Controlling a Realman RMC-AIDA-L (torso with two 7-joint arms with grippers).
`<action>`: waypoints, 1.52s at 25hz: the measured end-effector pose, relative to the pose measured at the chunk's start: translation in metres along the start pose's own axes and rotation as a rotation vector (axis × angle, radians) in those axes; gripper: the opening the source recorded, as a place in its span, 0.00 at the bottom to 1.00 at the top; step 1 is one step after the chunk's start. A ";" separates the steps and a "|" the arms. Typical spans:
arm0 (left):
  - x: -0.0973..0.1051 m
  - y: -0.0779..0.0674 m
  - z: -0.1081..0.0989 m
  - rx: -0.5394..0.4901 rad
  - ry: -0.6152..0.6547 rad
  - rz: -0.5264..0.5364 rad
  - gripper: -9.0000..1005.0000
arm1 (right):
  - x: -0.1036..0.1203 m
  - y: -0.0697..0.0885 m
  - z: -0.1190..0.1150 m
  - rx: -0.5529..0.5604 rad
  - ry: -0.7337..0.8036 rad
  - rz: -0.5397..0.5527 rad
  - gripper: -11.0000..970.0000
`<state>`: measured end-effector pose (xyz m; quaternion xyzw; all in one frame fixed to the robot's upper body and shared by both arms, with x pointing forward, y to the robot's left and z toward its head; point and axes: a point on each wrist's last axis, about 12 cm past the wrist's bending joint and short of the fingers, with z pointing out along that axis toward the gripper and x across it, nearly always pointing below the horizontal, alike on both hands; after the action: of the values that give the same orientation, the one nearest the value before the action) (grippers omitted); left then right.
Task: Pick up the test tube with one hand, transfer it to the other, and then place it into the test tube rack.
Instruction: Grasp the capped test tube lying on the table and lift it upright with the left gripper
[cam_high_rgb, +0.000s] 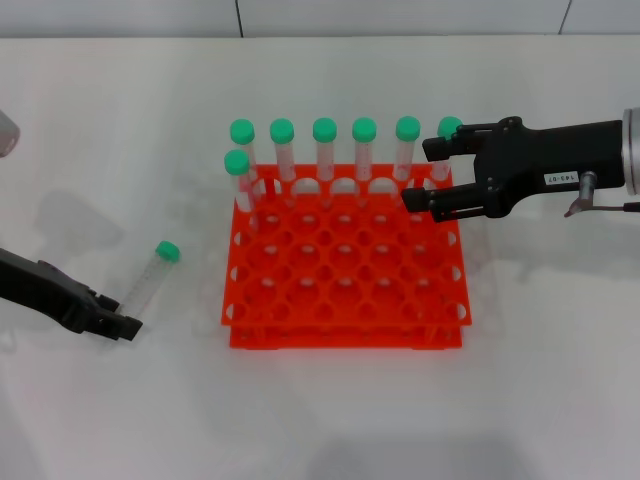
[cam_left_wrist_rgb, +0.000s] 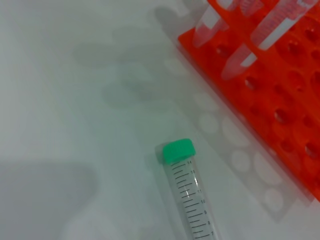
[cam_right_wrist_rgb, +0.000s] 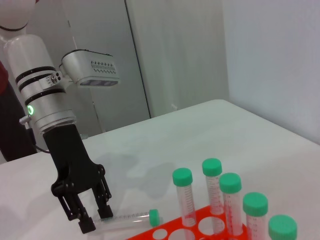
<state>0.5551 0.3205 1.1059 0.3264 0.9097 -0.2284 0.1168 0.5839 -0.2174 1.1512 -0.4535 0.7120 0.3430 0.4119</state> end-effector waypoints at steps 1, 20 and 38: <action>0.000 0.000 0.000 -0.001 0.000 0.000 0.54 | 0.000 0.000 0.000 0.000 0.000 0.000 0.80; -0.001 0.001 0.003 -0.008 0.023 0.001 0.38 | 0.001 0.000 0.000 0.000 0.001 0.002 0.80; -0.002 0.004 0.003 -0.032 0.012 -0.007 0.23 | 0.000 0.000 0.000 0.002 0.001 -0.003 0.80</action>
<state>0.5596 0.3209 1.1029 0.3229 0.9150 -0.2125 0.1157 0.5839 -0.2177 1.1509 -0.4542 0.7120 0.3415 0.4125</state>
